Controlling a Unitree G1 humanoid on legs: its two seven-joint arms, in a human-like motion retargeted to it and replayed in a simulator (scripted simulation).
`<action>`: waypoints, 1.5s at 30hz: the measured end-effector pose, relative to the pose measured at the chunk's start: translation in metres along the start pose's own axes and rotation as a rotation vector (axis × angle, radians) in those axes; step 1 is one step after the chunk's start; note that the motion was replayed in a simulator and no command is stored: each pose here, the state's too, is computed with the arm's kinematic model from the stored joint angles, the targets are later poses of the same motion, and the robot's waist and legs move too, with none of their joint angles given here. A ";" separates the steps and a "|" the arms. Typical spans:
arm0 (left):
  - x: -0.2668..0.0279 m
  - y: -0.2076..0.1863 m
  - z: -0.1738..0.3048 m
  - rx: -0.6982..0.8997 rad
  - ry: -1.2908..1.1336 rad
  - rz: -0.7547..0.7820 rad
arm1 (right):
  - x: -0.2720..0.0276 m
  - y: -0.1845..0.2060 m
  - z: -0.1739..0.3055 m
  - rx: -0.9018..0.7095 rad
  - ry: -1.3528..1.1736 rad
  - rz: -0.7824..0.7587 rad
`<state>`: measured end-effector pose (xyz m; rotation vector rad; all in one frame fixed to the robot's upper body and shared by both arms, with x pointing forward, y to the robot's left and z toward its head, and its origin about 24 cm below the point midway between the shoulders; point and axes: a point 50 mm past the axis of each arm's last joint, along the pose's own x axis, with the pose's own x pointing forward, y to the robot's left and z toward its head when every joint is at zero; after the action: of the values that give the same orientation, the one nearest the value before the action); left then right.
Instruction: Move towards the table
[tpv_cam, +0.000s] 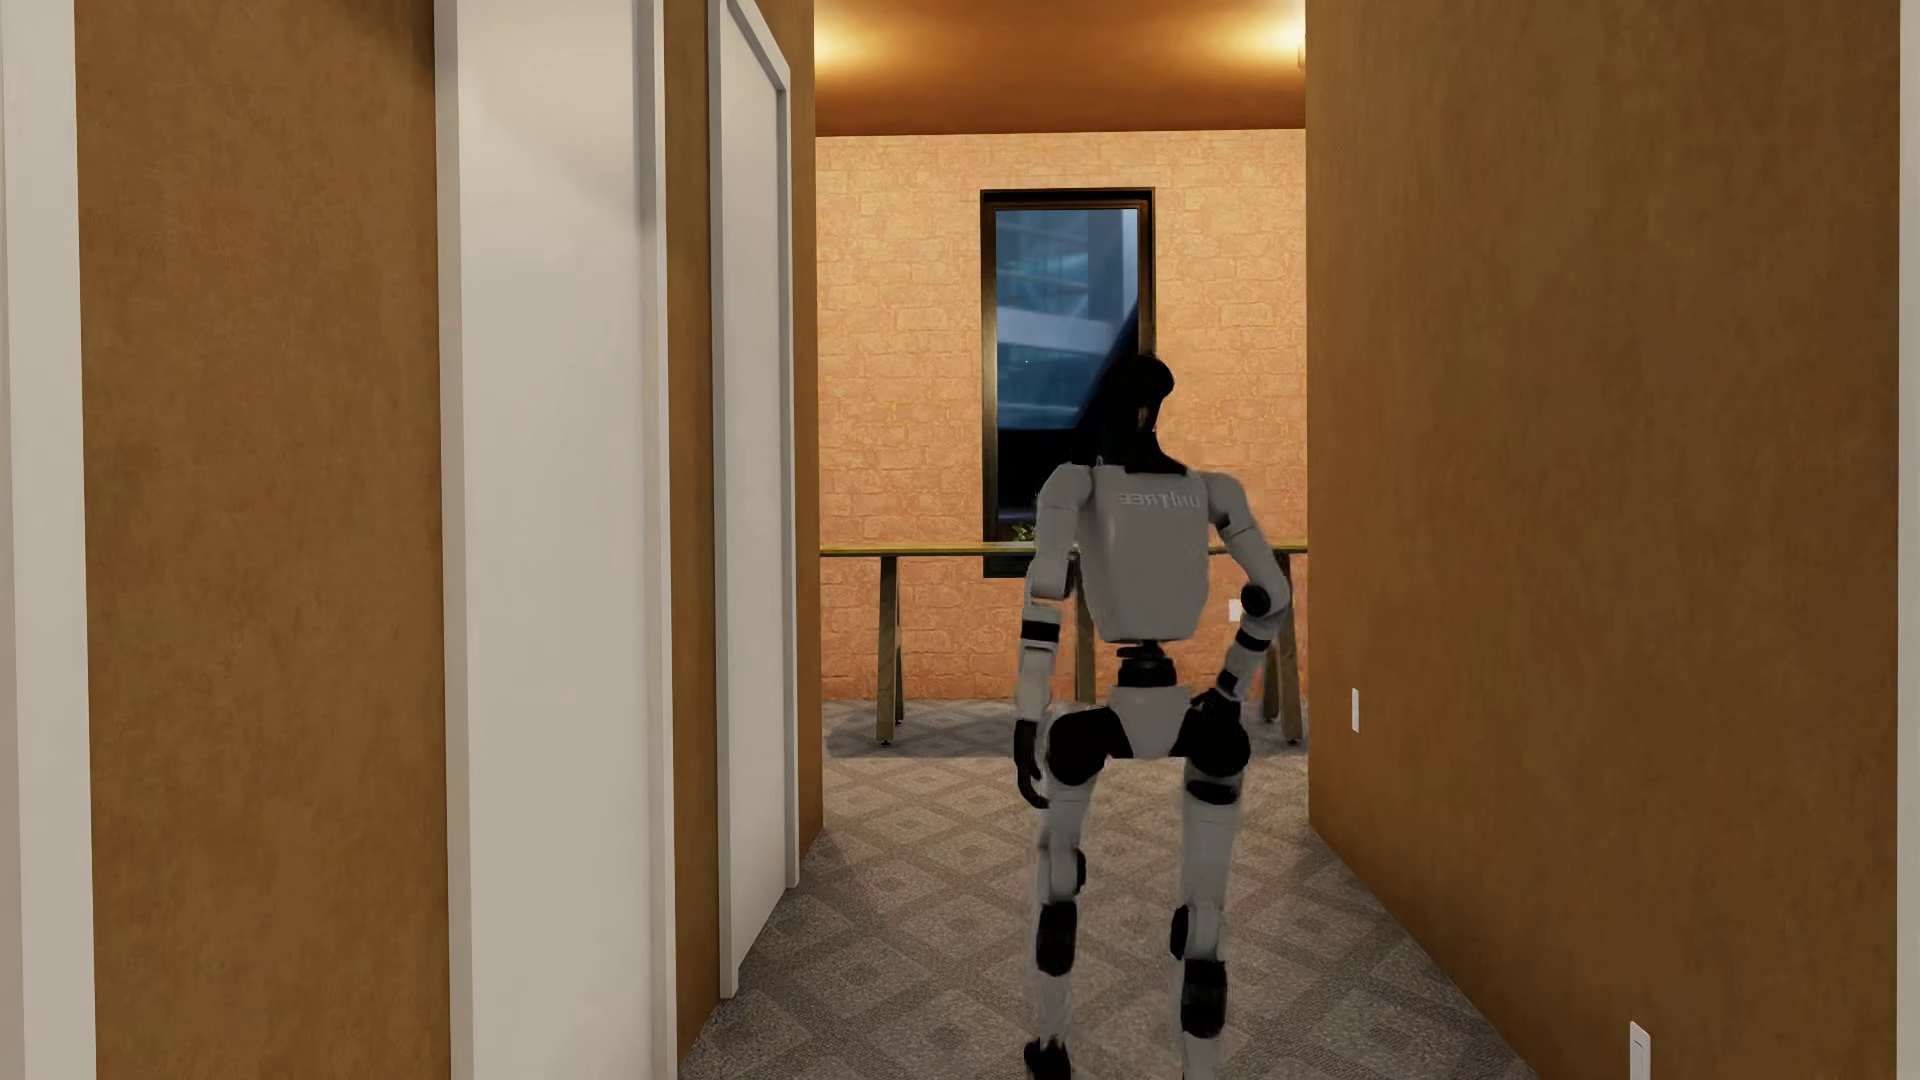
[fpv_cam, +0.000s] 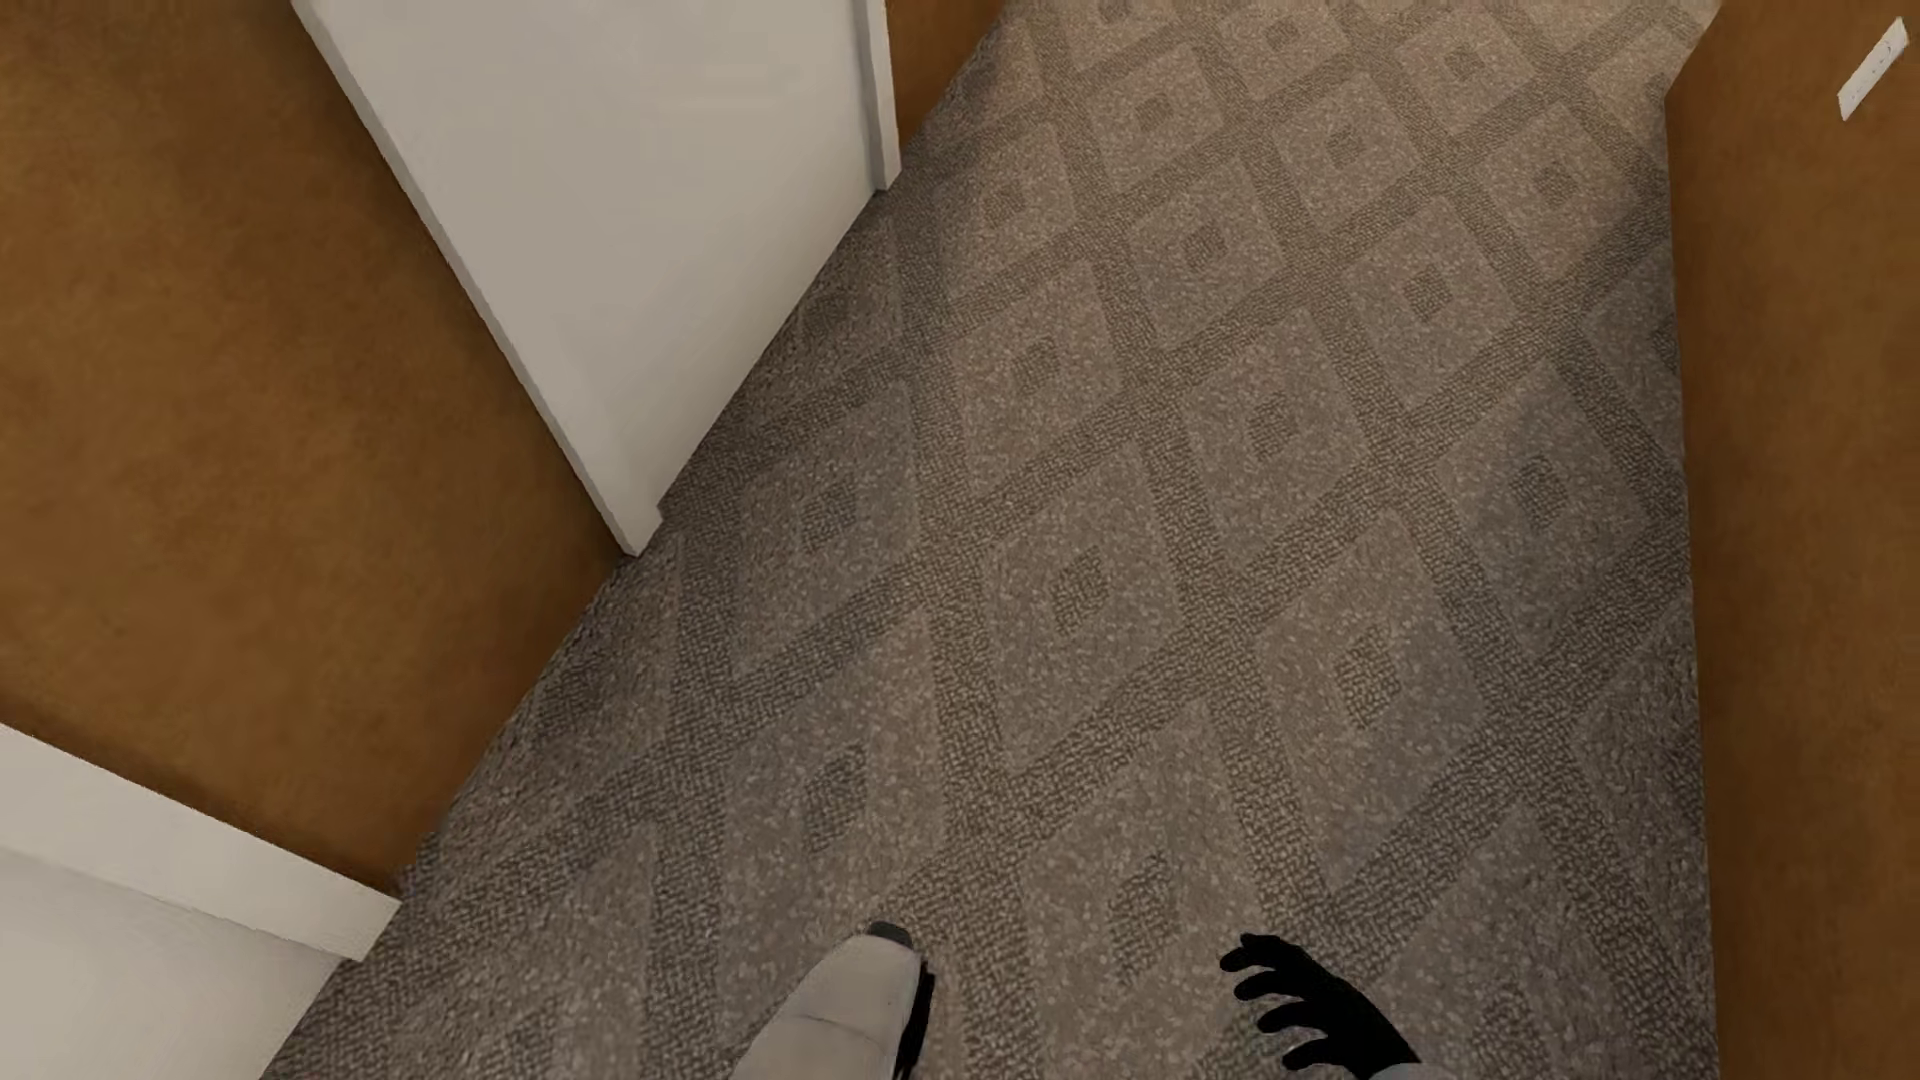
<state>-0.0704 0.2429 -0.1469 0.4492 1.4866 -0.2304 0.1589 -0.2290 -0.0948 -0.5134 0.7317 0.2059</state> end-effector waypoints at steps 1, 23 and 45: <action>-0.001 0.004 -0.006 0.011 0.025 0.006 | 0.004 -0.003 0.014 -0.023 -0.048 0.002; -0.022 0.090 0.186 -0.108 -0.619 0.249 | -0.155 0.128 -0.180 -0.159 0.724 0.522; -0.010 0.038 0.150 -0.080 -0.526 0.113 | -0.099 0.117 -0.145 -0.124 0.573 0.429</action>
<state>0.0808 0.2118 -0.1277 0.3710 0.9490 -0.1815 -0.0397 -0.2033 -0.1618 -0.5339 1.3959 0.5179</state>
